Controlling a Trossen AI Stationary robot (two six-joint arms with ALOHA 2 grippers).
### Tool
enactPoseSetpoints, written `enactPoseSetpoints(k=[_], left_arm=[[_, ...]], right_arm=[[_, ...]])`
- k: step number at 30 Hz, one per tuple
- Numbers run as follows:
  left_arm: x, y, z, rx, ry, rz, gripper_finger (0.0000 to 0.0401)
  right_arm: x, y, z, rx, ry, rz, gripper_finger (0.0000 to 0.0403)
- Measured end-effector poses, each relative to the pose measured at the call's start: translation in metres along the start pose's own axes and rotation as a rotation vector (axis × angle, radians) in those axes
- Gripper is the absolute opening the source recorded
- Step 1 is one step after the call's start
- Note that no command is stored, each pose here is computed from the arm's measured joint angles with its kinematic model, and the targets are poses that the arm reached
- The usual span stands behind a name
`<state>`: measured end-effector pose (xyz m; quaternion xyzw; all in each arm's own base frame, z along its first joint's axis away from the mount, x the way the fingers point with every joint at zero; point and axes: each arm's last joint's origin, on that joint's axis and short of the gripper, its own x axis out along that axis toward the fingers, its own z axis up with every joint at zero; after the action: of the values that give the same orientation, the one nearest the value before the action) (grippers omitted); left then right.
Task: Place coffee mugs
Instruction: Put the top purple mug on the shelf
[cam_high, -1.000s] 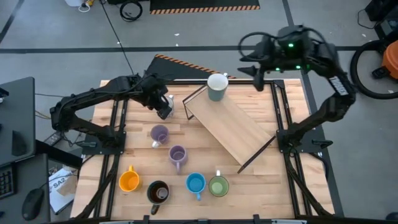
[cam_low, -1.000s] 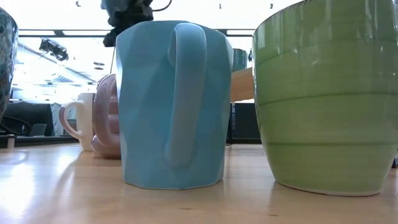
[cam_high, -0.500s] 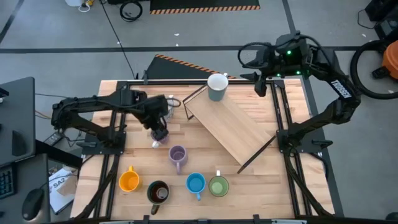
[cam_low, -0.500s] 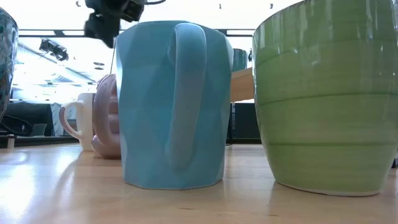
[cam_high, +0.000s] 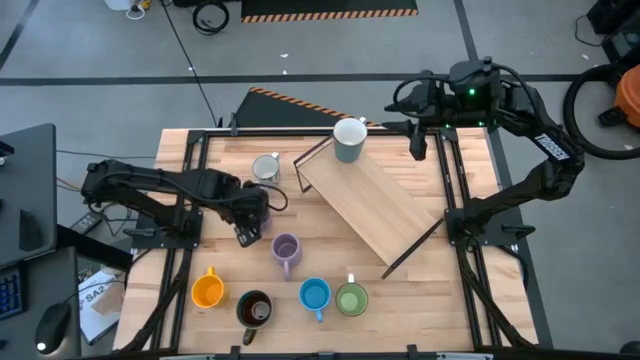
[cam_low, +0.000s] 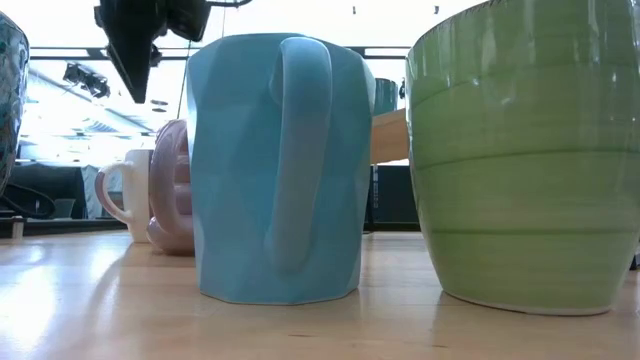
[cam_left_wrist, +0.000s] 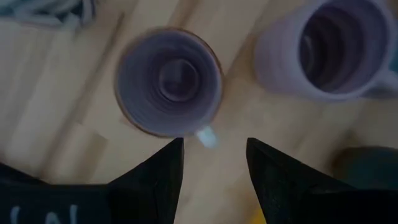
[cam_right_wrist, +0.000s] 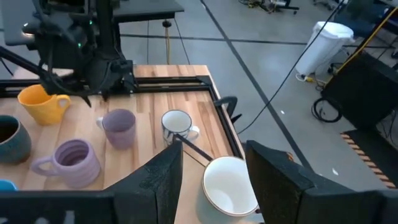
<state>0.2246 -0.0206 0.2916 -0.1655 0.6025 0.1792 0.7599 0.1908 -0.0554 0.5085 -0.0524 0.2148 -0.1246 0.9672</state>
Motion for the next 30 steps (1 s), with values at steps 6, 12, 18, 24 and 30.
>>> enactPoseSetpoints(k=[6, 12, 18, 24, 30], left_arm=[[0.017, -0.003, -0.001, 0.214, -0.04, -0.005, 0.0182], [0.032, -0.002, -0.005, 0.419, -0.029, 0.003, 0.0182], [0.037, -0.003, -0.004, 0.427, -0.049, -0.006, 0.0182], [0.045, -0.006, 0.001, 0.457, -0.054, 0.013, 0.0182], [0.061, -0.011, 0.005, 0.486, 0.005, 0.036, 0.0182]], right_arm=[[0.0, 0.004, 0.001, 0.008, -0.001, 0.018, 0.0181], [0.003, 0.009, 0.001, 0.012, 0.008, 0.034, 0.0181], [0.003, 0.012, 0.0, 0.008, 0.03, 0.005, 0.0181], [0.004, 0.015, 0.0, -0.001, 0.031, 0.004, 0.0181], [0.009, 0.016, 0.0, -0.003, 0.042, 0.009, 0.0181]])
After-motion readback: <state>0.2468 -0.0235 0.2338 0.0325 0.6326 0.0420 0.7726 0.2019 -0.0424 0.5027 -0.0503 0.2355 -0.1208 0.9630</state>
